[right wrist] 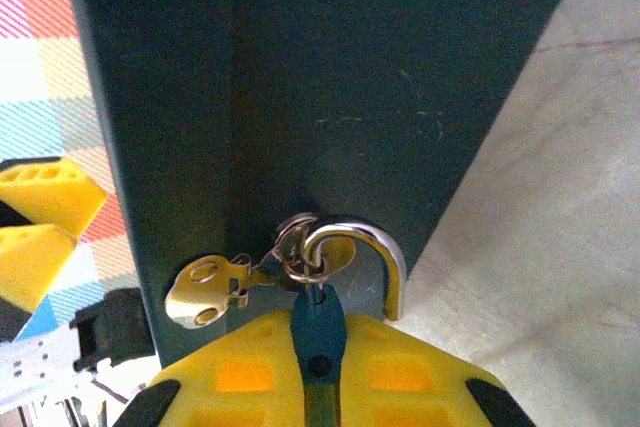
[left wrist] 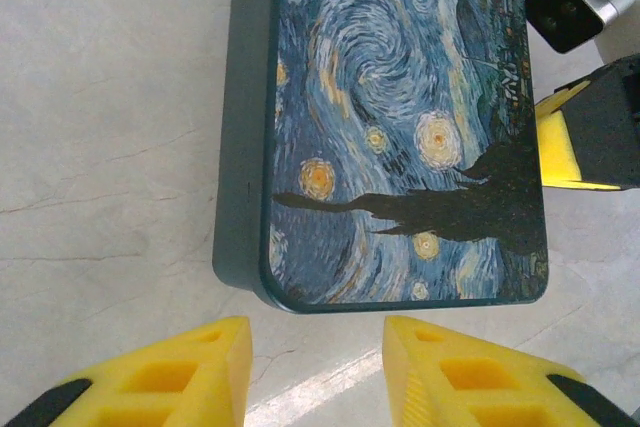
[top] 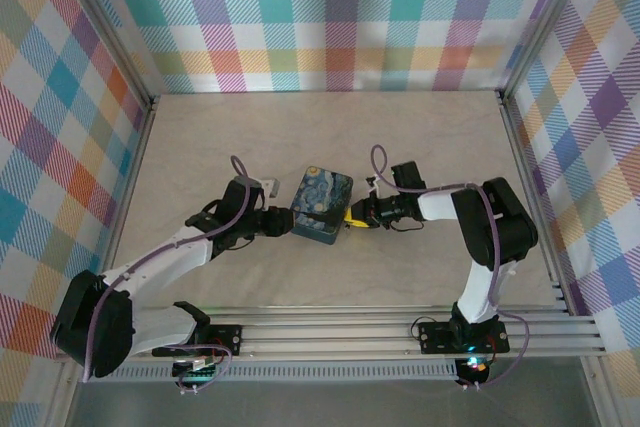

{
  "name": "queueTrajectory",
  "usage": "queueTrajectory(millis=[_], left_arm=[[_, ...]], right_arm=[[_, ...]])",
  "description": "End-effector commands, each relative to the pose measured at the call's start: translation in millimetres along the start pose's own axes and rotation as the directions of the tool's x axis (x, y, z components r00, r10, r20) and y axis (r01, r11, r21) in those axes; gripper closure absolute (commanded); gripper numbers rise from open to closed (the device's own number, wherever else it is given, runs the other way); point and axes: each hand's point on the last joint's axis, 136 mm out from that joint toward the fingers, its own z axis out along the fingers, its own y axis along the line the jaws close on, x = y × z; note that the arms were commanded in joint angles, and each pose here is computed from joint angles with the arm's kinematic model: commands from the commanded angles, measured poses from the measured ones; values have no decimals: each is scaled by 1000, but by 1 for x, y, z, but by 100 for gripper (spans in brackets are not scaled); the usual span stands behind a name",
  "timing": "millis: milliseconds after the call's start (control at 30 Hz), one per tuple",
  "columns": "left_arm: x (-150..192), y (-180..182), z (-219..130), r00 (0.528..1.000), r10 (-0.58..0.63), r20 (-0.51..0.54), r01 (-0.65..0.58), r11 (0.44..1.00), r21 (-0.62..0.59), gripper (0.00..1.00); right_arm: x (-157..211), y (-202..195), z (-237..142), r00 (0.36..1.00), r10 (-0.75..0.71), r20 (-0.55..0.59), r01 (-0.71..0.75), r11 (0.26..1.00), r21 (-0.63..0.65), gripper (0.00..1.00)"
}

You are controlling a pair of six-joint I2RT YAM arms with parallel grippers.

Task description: Unlock the padlock with the key

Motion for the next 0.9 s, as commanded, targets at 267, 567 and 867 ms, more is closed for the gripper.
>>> queueTrajectory(millis=[267, 567, 867], left_arm=[[-2, -8, 3, 1000, 3, 9, -3, 999, 41, 62], [1, -5, -4, 1000, -1, 20, 0, 1000, 29, 62], [2, -8, -1, 1000, -7, 9, 7, 999, 46, 62]], right_arm=[[-7, -15, 7, 994, 53, 93, -52, 999, -18, 79], [-7, -17, 6, 992, 54, 111, -53, 999, -7, 71], [-2, -20, 5, 993, 49, 104, -50, 999, 5, 71]])
